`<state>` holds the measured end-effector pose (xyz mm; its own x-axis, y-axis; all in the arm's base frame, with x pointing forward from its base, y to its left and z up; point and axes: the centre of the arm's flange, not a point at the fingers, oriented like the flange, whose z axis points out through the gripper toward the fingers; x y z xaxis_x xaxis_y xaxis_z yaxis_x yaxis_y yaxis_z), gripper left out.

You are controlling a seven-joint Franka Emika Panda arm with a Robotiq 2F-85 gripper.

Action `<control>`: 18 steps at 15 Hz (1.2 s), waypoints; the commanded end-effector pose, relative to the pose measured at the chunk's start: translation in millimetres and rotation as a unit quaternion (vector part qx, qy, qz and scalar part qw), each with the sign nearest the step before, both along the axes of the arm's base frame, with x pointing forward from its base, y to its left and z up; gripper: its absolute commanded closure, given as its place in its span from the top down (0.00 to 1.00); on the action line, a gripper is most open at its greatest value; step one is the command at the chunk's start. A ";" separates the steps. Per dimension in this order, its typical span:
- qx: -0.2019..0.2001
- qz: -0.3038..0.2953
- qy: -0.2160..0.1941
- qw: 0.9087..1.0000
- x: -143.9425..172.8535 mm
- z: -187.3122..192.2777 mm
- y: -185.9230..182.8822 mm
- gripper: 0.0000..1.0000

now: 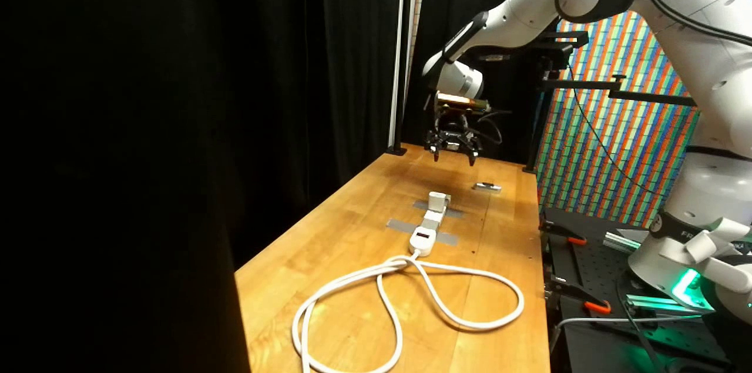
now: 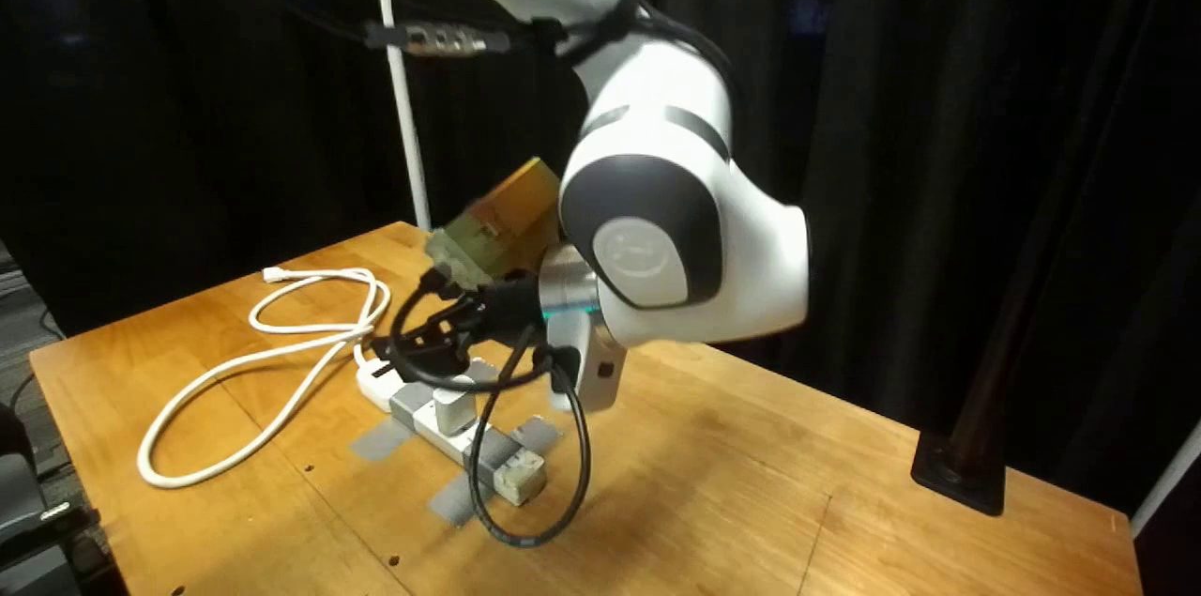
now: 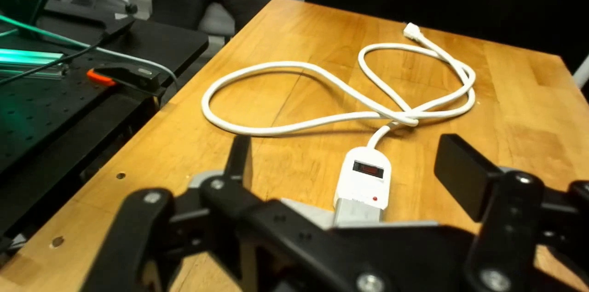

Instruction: Plug the charger head into the extension cord

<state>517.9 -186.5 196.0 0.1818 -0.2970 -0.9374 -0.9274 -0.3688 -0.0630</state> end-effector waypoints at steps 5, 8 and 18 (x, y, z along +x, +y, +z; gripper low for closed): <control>-0.190 0.072 -0.077 0.976 -25.6 109.4 96.7 1.00; -0.258 0.118 -0.118 0.952 -29.1 124.3 123.1 1.00; -0.354 0.194 -0.333 0.852 -36.5 132.7 166.2 1.00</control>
<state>499.5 -23.4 314.0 0.7515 -0.5810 -0.3126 -0.6322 -0.7696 -0.0896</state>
